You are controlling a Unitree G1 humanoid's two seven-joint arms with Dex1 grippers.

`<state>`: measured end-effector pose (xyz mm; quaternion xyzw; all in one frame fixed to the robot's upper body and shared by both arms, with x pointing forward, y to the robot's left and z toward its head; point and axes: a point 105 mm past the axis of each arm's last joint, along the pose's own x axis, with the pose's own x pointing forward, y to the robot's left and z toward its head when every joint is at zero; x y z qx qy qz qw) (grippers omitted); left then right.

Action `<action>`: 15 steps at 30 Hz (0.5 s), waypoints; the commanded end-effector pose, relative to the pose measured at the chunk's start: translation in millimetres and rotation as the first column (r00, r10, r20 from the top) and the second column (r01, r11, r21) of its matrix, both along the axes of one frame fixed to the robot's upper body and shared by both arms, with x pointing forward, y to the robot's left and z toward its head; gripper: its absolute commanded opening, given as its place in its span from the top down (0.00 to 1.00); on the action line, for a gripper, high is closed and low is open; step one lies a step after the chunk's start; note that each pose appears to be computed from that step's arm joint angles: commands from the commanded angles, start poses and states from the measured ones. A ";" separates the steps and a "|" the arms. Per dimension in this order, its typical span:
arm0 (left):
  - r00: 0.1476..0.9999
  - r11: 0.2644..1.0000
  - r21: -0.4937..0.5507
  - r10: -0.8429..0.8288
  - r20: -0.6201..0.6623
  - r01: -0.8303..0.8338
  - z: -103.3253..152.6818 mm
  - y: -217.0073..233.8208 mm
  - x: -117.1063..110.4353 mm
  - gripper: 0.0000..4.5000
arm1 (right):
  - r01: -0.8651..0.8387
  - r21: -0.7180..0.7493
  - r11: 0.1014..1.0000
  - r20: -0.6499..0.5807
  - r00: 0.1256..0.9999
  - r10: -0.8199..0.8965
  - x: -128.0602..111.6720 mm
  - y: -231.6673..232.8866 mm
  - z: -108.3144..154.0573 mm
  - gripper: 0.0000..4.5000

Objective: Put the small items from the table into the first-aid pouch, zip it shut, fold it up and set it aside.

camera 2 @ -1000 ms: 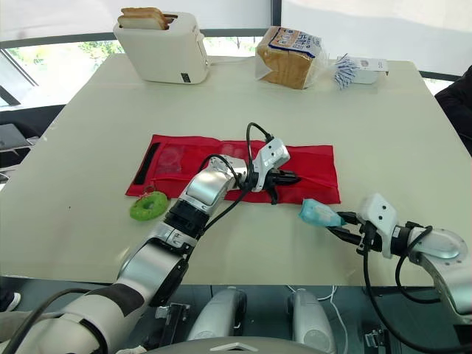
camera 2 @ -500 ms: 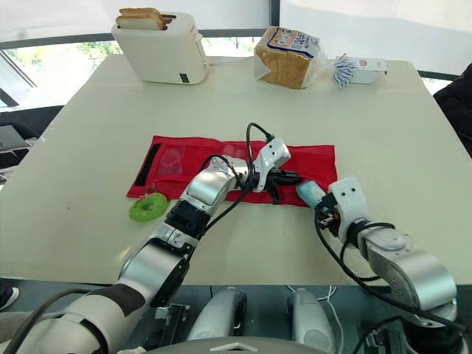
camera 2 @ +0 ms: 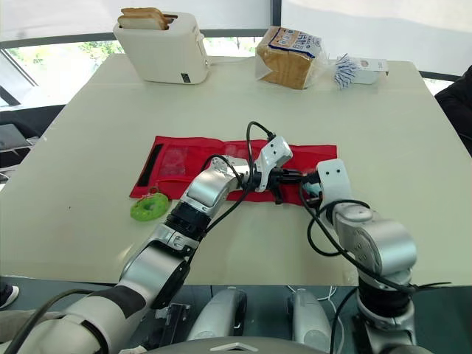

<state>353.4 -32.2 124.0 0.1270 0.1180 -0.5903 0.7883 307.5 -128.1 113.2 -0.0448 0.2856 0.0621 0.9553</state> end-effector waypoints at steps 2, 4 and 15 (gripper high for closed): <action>0.995 0.995 -0.045 -0.090 0.038 0.092 13.9 -15.5 -15.6 1.00 | 0.062 -0.006 0.998 0.043 0.997 -0.062 16.6 -1.0 4.8 0.66; 0.995 0.994 -0.046 -0.093 0.037 0.095 13.5 -15.9 -16.7 1.00 | 0.059 0.010 0.998 0.061 0.996 -0.059 28.3 2.5 -0.2 0.66; 0.999 0.998 -0.053 -0.036 0.034 0.037 9.9 -16.0 -7.7 1.00 | -0.084 0.115 0.990 0.221 0.974 0.057 8.3 -2.5 19.0 0.00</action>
